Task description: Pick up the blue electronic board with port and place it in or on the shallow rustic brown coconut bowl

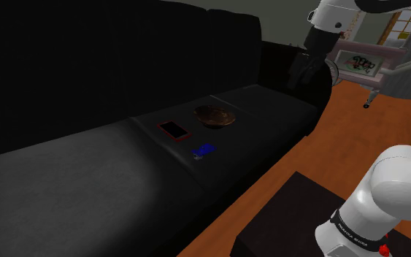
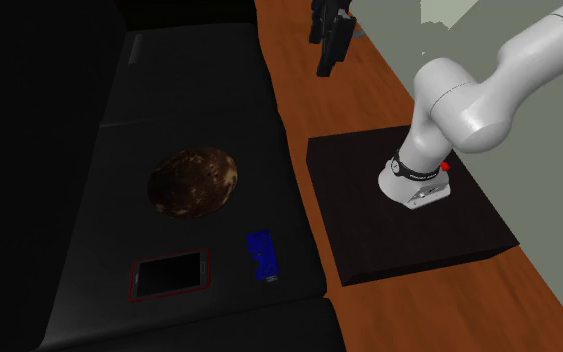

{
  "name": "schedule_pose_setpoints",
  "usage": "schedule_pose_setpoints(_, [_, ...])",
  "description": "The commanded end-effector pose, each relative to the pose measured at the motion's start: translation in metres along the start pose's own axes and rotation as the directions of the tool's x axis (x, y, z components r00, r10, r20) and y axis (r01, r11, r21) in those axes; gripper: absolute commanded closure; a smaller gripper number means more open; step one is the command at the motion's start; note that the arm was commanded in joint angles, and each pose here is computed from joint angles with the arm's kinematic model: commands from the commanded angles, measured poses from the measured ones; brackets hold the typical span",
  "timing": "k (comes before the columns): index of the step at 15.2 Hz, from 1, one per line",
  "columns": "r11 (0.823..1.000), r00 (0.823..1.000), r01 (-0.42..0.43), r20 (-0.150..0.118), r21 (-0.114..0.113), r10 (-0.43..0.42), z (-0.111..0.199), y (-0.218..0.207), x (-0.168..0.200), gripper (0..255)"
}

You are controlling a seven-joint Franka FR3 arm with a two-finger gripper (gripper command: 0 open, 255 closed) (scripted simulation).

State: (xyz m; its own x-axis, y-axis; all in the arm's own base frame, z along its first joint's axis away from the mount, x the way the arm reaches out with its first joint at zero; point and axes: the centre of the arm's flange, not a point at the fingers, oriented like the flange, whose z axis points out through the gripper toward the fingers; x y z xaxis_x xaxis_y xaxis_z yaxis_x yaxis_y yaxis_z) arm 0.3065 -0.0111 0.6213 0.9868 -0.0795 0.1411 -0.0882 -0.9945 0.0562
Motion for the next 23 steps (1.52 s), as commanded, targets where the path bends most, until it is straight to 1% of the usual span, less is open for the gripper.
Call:
schedule_pose_setpoints(1, [1.000, 1.000, 0.000, 0.000, 0.000, 0.000, 0.000, 0.000, 0.000, 0])
schedule_pose_setpoints(3, [0.997, 0.997, -0.075, 0.021, -0.005, 0.076, 0.014, -0.023, 0.002, 0])
schedule_pose_setpoints(6, [0.982, 0.981, -0.188, 0.051, -0.014, 0.188, 0.036, -0.056, 0.009, 0])
schedule_pose_setpoints(9, [0.955, 0.951, -0.297, 0.081, -0.028, 0.298, 0.057, -0.089, 0.018, 0])
schedule_pose_setpoints(12, [0.915, 0.908, -0.402, 0.108, -0.044, 0.404, 0.080, -0.120, 0.030, 0])
schedule_pose_setpoints(14, [0.882, 0.873, -0.469, 0.125, -0.057, 0.472, 0.095, -0.140, 0.040, 0])
schedule_pose_setpoints(17, [0.823, 0.809, -0.563, 0.149, -0.078, 0.568, 0.118, -0.169, 0.056, 0])
schedule_pose_setpoints(20, [0.753, 0.735, -0.650, 0.170, -0.102, 0.657, 0.143, -0.195, 0.075, 0])
schedule_pose_setpoints(23, [0.674, 0.650, -0.727, 0.188, -0.128, 0.736, 0.167, -0.218, 0.096, 0])
